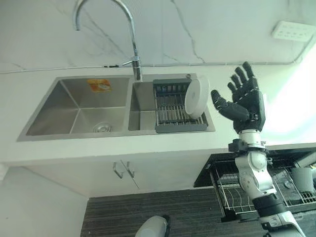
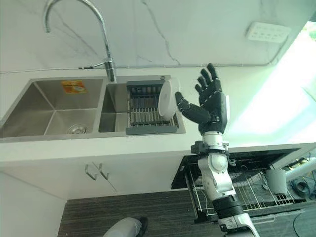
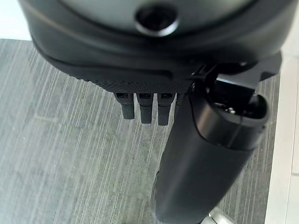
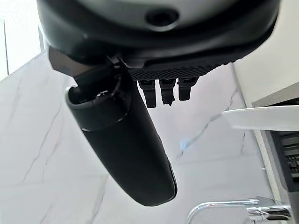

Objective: Place the dishes in the dishwasher.

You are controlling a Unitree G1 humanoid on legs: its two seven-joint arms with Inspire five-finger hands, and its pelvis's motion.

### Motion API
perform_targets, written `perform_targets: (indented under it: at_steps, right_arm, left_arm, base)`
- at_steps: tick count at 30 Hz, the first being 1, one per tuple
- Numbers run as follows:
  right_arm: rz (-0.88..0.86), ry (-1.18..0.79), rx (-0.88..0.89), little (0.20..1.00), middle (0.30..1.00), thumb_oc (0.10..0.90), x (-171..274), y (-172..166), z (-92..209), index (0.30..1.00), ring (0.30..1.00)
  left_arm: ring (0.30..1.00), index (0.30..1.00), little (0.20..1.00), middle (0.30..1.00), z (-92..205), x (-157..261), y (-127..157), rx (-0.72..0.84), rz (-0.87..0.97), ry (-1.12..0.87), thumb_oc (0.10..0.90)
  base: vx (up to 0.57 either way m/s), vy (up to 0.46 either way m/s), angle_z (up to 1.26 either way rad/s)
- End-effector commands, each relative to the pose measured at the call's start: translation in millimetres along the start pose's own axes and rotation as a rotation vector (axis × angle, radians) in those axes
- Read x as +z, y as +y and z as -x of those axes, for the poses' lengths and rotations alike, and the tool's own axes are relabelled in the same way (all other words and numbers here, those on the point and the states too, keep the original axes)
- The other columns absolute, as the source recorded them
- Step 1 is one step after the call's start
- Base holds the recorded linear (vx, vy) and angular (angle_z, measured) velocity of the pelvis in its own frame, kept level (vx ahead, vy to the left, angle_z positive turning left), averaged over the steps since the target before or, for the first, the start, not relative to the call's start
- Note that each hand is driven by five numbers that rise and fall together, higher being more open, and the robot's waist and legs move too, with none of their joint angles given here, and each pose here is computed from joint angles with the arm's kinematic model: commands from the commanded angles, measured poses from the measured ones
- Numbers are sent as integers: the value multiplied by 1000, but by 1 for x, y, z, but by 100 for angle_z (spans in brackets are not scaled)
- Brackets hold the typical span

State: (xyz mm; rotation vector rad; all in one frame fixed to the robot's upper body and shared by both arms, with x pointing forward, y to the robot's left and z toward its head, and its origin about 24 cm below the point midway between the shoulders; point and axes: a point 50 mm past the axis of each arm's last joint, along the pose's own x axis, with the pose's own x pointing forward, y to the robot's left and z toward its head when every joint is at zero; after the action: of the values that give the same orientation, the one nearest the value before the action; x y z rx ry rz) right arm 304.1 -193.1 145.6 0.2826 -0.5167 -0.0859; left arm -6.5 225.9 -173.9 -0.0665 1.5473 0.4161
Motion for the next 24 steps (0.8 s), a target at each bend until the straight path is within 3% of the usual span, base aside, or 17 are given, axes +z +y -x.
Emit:
perform_targets:
  at_steps: [1,5,11,18,24]
  right_arm:
    - [-31,-292,21,900,900,800,59,10,-34,900,900]
    - [-15,-259,24,900,900,800,59,9,-48,900,900]
    - [-126,-67,16,900,900,800,36,5,-60,900,900]
    - [-115,-30,-117,900,900,800,26,-32,-63,900,900]
    - [-116,-49,-156,900,900,800,26,-38,-63,900,900]
  left_arm:
    - [900,900,900,900,0,-12,24,58,-90,56,800]
    - [900,900,900,900,0,-12,30,57,-112,59,800]
    - [900,900,900,900,1,-10,41,62,-92,67,800]
    - [900,900,900,900,2,-14,51,68,-94,87,800]
    - [900,900,900,900,3,-18,52,60,-85,109,800]
  base:
    - [36,-3,11]
    - [60,1,20]
    - [31,12,6]
    - [21,10,12]
    - [13,4,11]
